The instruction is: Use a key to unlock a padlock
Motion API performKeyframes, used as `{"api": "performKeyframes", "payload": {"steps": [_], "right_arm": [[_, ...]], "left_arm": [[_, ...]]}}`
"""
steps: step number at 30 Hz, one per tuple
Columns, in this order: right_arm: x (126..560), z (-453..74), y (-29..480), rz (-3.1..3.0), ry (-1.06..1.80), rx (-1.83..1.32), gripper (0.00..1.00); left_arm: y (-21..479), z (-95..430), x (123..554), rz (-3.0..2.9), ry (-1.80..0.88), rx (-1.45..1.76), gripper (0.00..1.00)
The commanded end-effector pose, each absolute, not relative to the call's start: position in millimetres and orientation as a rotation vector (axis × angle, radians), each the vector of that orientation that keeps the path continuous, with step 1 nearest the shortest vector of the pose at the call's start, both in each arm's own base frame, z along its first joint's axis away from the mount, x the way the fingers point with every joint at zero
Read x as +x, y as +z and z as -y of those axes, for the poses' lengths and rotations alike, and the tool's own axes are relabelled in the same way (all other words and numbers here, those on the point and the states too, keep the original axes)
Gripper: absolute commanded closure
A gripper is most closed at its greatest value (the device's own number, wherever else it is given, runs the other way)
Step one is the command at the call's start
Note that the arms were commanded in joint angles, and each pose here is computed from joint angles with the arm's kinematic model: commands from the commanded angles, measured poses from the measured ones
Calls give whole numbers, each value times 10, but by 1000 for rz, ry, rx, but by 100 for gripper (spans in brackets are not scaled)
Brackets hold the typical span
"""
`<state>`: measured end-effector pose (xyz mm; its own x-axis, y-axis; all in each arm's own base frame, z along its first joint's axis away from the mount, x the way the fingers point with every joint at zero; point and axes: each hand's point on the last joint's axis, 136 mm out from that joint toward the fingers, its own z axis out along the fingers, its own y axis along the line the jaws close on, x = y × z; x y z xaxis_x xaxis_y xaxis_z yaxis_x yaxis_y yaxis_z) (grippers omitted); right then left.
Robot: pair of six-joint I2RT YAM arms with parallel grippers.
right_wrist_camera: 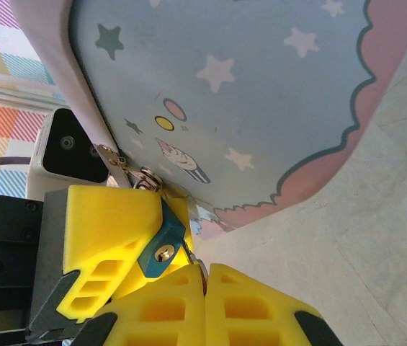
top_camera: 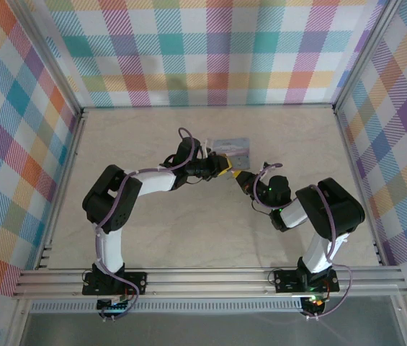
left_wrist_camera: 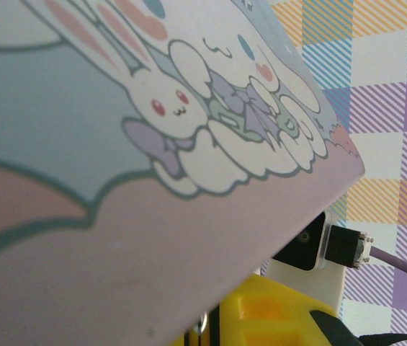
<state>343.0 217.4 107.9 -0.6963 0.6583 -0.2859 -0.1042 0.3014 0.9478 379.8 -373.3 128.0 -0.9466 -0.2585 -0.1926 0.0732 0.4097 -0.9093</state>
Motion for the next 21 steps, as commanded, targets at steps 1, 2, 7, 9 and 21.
{"api": "performKeyframes", "payload": {"steps": [1,2,7,9,21], "right_arm": [[3404,-2229,1301,-1825,1512,438,100],[3398,-2236,1309,-1824,1515,435,100],[3368,-2215,1295,-1826,1508,444,100],[3358,-2194,1280,-1826,1497,452,100],[3335,-2159,1330,-1807,1484,448,100]], "left_arm": [[1495,3769,3817,-2278,-1620,-102,100],[1494,3771,3820,-2276,-1622,-103,100],[1486,3770,3825,-2275,-1627,-107,100],[1482,3770,3825,-2276,-1627,-108,100],[1466,3754,3811,-2278,-1636,-115,100]]}}
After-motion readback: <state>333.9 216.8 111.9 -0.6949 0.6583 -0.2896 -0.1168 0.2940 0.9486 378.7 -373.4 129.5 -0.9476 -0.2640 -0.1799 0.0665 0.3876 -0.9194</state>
